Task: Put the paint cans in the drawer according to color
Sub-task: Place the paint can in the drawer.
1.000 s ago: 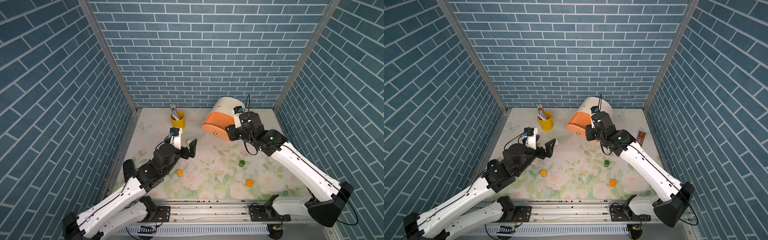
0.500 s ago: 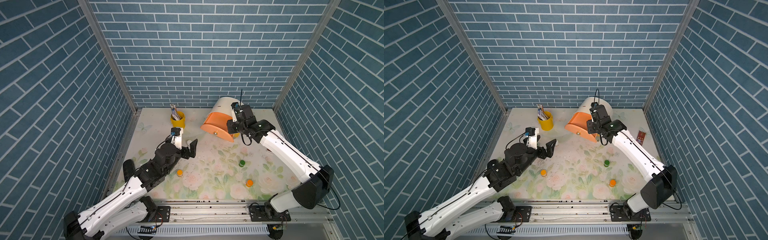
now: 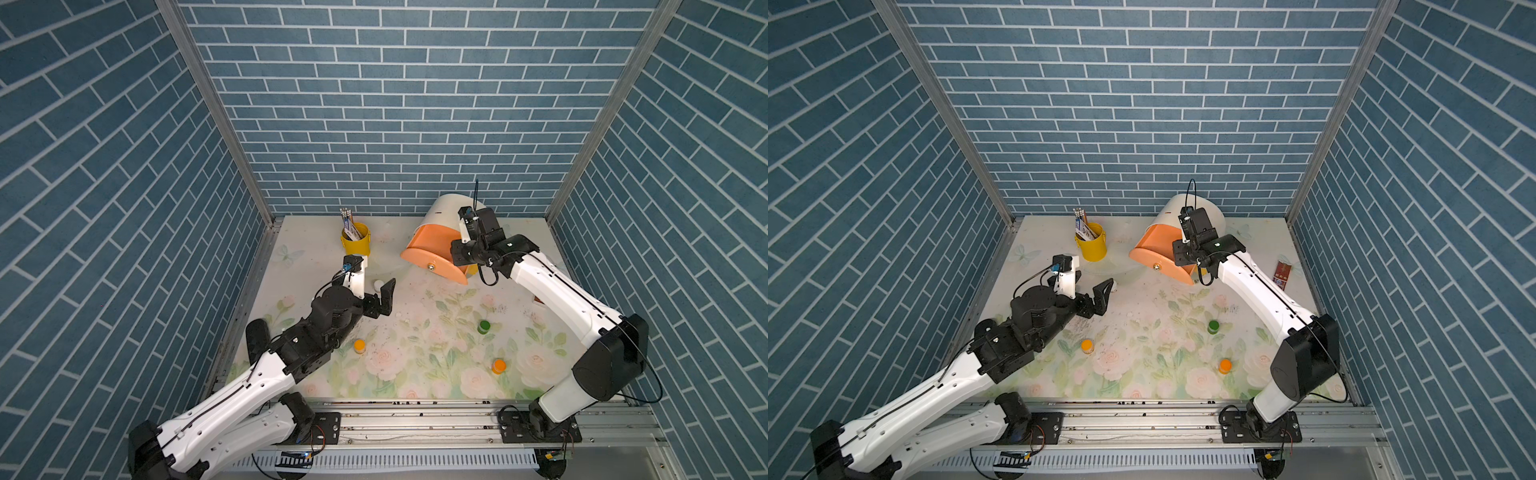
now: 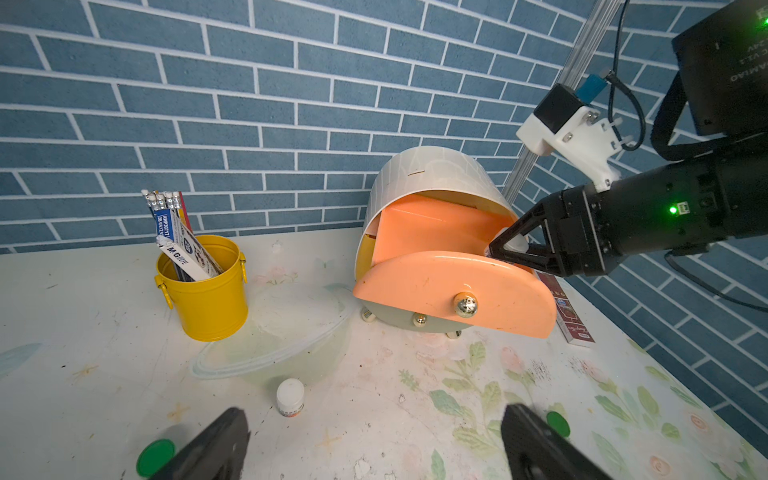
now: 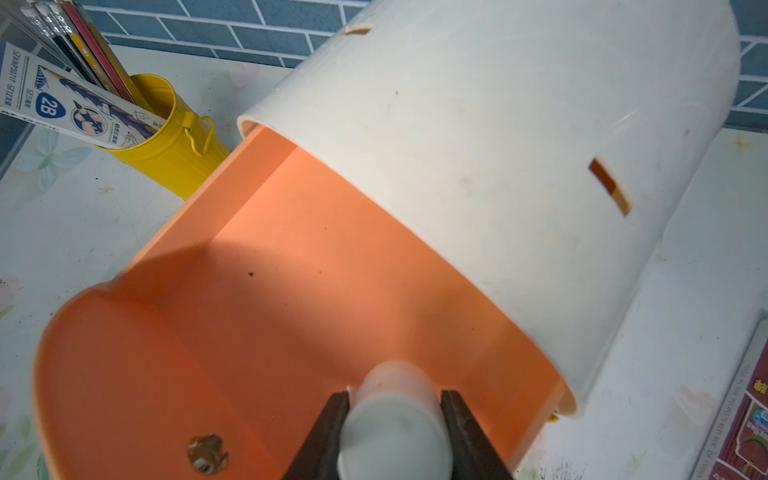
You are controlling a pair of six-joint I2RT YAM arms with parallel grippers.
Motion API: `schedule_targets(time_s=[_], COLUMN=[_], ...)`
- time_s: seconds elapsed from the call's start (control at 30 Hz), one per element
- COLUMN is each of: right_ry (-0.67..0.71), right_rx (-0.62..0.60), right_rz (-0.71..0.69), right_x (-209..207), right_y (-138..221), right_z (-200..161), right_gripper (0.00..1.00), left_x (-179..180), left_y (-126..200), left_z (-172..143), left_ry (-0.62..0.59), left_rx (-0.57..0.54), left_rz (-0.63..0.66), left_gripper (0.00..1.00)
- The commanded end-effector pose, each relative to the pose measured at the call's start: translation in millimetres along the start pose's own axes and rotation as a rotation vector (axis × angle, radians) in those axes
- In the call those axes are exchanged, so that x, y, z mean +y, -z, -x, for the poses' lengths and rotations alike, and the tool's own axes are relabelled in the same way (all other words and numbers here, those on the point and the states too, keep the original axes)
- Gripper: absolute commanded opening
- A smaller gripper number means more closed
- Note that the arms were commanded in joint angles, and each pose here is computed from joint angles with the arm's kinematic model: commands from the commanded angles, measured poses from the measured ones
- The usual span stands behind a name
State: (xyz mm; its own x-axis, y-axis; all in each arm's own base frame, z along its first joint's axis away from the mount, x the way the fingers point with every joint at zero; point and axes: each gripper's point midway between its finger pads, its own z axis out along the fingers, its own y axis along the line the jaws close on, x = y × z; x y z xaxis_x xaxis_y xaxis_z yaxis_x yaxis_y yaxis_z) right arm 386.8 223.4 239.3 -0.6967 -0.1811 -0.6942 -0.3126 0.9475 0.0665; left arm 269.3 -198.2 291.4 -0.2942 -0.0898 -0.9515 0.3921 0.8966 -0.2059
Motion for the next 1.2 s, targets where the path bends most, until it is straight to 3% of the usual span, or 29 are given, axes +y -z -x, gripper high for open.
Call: schedule_targets(time_s=[0.0,0.07,0.13,0.4,0.67,1.17], right_ry=[0.016,0.015,0.016,0.017,0.025,-0.025], right_rx=[-0.036,-0.035,-0.033,-0.035,-0.062,-0.250], right_rz=[0.016,0.020,0.025,0.021,0.019,0.117], right_x=[3.5,4.0,5.5,4.1,3.2,6.4], right_y=[1.4,0.2,-0.1,1.4,21.1,118.5], right_z=[16.2,16.6,16.8,17.8,30.4,58.4], right_gripper=[0.15,0.17,0.28,0.50,0.54,0.53], left_x=[1.5,2.1,2.5,4.2,4.4,30.0], left_y=[0.9,1.3,1.3,-1.7,-4.4,-39.9], left_z=[10.2,11.2,12.7,13.7,14.3,-15.6], left_ry=[-0.004,-0.002,-0.004,-0.009,-0.011,0.032], left_rx=[-0.030,-0.035,-0.041,-0.041,-0.040,0.038], left_rz=[0.009,0.012,0.015,0.030,0.033,0.107], left_gripper=[1.00,1.00,1.00,1.00,1.00,1.00])
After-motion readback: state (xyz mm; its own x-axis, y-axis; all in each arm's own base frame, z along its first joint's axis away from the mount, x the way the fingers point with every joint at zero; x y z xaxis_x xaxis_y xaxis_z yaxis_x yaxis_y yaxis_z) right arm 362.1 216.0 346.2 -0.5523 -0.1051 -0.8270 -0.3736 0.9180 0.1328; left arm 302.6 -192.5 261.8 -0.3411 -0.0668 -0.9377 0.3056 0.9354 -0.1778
